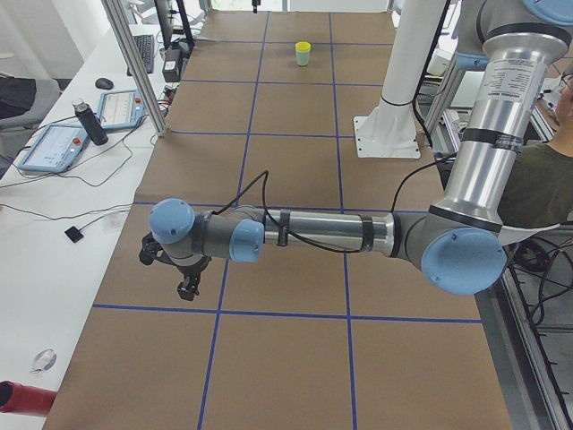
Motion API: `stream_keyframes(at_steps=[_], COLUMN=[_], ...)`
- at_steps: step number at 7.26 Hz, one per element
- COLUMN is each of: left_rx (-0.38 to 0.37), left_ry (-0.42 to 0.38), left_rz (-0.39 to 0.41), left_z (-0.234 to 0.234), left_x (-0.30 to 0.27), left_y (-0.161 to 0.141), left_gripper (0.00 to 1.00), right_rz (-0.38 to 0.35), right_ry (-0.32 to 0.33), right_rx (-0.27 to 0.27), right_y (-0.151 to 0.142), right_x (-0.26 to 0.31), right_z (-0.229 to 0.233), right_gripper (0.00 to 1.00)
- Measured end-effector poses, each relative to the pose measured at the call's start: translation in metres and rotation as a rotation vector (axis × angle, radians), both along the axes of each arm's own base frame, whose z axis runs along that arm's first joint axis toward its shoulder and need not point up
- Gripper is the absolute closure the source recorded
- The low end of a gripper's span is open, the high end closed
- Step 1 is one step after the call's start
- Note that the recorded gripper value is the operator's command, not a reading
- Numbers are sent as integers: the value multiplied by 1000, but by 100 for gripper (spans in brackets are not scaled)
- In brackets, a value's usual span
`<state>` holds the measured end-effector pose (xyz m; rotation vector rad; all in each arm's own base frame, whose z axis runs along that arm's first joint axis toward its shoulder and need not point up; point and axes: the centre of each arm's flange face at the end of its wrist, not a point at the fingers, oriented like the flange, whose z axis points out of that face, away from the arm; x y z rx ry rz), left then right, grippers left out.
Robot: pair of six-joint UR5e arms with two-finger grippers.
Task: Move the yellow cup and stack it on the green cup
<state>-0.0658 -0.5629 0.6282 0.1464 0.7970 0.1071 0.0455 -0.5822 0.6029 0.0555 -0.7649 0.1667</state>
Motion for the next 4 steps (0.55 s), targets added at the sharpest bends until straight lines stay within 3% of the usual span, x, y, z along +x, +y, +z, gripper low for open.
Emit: stream_keyframes(at_steps=[2,4], left_rx=[-47,-52], left_ry=[-51,-51], left_rz=[-55,-59], left_z=[3,4], left_x=[-2,0], left_y=[16,20], left_gripper=[0,0], right_rz=[1,-1], right_ry=[3,1], right_rx=[12,7], right_y=[34,48], right_x=[13,14], right_z=[5,10], right_gripper=[0,0])
